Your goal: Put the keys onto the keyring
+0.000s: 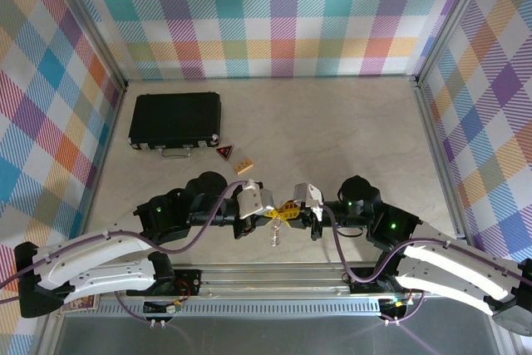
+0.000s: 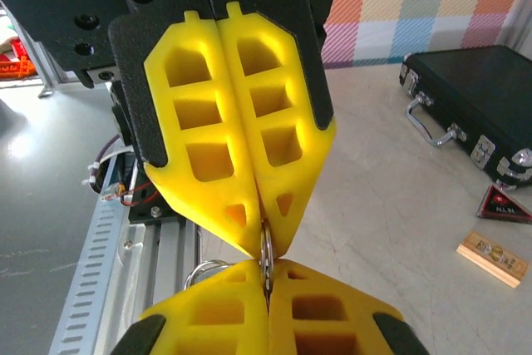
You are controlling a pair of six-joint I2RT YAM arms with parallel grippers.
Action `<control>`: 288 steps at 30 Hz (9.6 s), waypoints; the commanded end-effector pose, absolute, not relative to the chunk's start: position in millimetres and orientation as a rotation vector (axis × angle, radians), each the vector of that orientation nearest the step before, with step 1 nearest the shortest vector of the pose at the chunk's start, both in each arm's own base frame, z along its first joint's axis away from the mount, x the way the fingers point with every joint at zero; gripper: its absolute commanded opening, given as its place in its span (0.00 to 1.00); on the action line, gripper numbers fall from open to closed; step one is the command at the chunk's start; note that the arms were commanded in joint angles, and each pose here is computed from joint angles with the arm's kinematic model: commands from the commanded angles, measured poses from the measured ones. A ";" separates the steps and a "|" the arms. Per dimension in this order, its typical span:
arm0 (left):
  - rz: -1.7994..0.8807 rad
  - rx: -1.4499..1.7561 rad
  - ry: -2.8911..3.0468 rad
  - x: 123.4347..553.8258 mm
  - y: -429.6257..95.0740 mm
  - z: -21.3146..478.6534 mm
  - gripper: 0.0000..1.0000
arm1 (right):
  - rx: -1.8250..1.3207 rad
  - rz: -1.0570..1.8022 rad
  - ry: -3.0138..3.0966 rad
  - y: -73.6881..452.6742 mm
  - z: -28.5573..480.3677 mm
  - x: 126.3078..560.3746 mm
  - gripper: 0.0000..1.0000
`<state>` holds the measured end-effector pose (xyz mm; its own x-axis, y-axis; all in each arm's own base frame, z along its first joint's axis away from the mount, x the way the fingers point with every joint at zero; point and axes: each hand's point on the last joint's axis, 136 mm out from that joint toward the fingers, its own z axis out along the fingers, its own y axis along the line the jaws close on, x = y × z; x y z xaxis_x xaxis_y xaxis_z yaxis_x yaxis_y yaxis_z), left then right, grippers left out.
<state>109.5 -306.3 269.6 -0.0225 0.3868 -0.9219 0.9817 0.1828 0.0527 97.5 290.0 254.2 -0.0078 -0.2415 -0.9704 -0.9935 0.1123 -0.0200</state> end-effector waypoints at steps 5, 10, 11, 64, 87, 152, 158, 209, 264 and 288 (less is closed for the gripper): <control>-0.990 1.152 1.329 98.1 -297.7 327.8 0.00 | -1.274 1.030 1.283 287.4 287.3 86.3 0.11; -1.044 1.135 1.310 93.6 -299.1 328.2 0.00 | -1.271 1.044 1.258 284.6 291.4 82.4 0.11; -1.048 1.134 1.310 93.6 -299.7 327.0 0.00 | -1.274 1.048 1.255 284.8 291.7 81.6 0.11; -1.189 1.074 1.188 80.5 -300.2 345.7 0.00 | -1.296 1.066 1.261 287.7 288.5 79.4 0.00; -1.237 1.146 1.165 67.5 -302.0 346.8 0.00 | -1.393 1.171 1.213 291.9 287.0 59.5 0.00; -1.432 1.337 1.101 32.3 -311.4 352.3 0.00 | -1.460 1.291 1.086 285.0 294.8 32.9 0.01; -1.416 1.314 1.090 33.5 -307.8 357.0 0.00 | -1.447 1.287 1.072 282.8 296.9 32.3 0.23; -1.386 1.243 1.126 51.7 -322.9 352.0 0.00 | -1.249 1.155 1.065 266.4 313.3 52.7 0.22; -0.835 1.436 1.626 95.3 -293.5 283.5 0.00 | -1.383 1.014 1.352 302.3 271.3 82.2 0.00; -1.235 1.083 1.275 83.3 -311.5 339.6 0.00 | -1.319 1.057 1.239 291.1 288.4 72.7 0.14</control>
<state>88.2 -311.0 295.2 -0.1227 0.1362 -0.9831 0.9878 0.1120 -0.1077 77.5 291.2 272.6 0.0592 -0.1949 -0.9790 -0.9970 0.0383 -0.0679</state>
